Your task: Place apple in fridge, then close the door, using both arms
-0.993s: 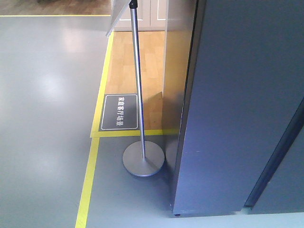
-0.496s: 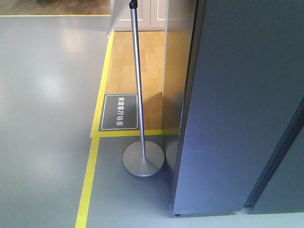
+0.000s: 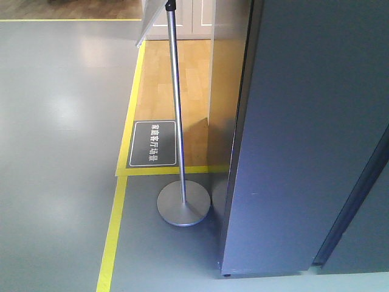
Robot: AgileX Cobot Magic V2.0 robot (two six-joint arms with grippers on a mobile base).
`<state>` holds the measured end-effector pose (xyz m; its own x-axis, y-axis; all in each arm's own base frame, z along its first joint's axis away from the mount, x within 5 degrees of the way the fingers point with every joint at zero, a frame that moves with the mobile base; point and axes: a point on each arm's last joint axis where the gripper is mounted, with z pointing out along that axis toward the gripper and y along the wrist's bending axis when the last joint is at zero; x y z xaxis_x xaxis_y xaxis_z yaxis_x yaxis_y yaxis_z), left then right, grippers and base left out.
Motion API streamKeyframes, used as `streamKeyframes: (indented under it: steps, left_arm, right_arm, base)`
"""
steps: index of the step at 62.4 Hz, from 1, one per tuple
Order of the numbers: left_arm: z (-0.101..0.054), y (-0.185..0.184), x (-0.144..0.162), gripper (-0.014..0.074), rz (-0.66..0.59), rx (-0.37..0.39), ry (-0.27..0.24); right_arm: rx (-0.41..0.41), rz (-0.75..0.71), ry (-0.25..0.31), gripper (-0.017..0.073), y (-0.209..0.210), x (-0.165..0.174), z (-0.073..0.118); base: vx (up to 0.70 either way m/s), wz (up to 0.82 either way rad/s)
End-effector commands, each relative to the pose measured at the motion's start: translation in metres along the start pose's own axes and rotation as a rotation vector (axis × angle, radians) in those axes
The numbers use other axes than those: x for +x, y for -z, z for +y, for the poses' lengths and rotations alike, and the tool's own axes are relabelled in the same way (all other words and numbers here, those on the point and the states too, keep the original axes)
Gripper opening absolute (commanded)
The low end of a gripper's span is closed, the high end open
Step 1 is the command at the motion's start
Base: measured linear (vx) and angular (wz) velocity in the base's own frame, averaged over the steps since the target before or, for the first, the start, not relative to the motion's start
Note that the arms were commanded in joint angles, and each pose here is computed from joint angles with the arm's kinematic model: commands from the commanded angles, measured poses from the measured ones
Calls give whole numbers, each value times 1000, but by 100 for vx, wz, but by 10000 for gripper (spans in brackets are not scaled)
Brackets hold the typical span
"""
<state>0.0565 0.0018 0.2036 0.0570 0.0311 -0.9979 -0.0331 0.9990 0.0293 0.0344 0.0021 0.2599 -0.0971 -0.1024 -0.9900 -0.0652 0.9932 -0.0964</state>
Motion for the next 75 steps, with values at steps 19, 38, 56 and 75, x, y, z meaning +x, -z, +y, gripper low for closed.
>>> streamKeyframes:
  steps: [19,38,56,75]
  left_arm:
    - [0,1,0,-6,-63,1,11]
    - [0,1,0,-6,-63,1,11]
    - [0,1,0,-6,-63,1,11]
    - [0,1,0,-6,-63,1,11]
  right_arm:
    - [38,-218,-4,-3,-25,46,3]
    - [48,-175,-45,-3,-27,57,3]
    - [44,-164,-47,-3,-28,58,4]
    - [44,-173,-66,-3,-27,57,4]
  base:
    - [0,0]
    - [0,0]
    - [0,0]
    - [0,0]
